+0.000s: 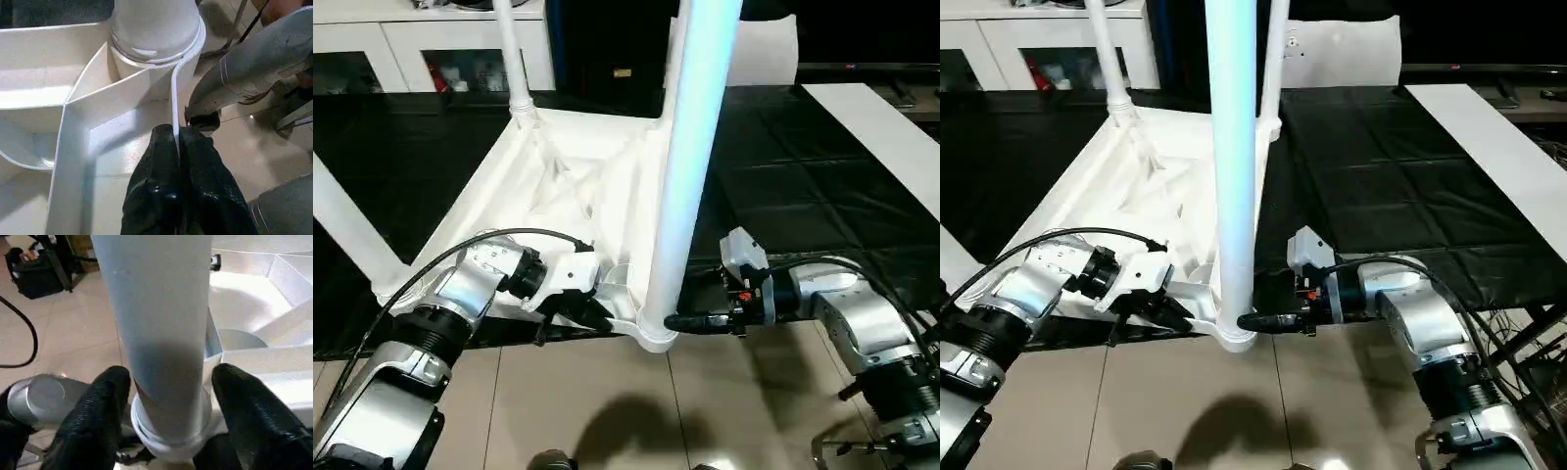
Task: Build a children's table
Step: Rotate leg to tighten
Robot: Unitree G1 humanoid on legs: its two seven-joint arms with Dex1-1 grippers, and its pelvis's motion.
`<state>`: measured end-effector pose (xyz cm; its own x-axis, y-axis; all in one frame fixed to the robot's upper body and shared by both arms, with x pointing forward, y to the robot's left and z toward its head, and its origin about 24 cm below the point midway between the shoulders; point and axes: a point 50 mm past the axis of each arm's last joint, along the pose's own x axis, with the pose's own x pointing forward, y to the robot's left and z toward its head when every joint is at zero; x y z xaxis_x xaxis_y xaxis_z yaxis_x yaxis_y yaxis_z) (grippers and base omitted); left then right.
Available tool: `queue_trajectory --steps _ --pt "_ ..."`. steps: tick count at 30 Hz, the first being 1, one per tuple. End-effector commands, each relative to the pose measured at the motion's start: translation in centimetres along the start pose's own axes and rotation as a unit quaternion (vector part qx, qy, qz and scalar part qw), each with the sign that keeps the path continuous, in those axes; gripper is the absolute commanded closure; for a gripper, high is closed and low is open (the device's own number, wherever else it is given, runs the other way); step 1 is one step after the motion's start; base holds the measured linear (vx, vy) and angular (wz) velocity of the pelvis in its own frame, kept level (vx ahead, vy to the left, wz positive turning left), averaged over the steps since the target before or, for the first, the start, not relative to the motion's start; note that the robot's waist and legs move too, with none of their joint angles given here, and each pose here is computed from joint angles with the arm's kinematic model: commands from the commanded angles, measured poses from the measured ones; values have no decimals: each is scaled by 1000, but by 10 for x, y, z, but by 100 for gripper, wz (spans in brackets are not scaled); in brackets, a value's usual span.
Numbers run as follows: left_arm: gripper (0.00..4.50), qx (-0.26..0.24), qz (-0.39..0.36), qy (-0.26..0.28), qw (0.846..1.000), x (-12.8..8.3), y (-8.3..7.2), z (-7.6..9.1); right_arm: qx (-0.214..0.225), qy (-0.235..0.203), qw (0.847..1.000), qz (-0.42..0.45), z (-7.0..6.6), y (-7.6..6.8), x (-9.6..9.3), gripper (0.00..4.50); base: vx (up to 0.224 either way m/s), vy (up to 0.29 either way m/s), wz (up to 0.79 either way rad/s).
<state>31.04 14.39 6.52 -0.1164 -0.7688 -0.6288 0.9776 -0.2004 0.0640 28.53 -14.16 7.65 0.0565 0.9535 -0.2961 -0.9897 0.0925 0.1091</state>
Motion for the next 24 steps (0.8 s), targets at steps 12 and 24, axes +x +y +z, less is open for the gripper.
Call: queue_trajectory --steps 12,24 --pt "450 23 -34 9 999 9 -4 4 9 -30 999 20 7 -5 11 258 0 0 0" --pt "450 -54 97 -37 993 16 16 15 47 -57 996 -56 -1 7 26 260 0 0 0"
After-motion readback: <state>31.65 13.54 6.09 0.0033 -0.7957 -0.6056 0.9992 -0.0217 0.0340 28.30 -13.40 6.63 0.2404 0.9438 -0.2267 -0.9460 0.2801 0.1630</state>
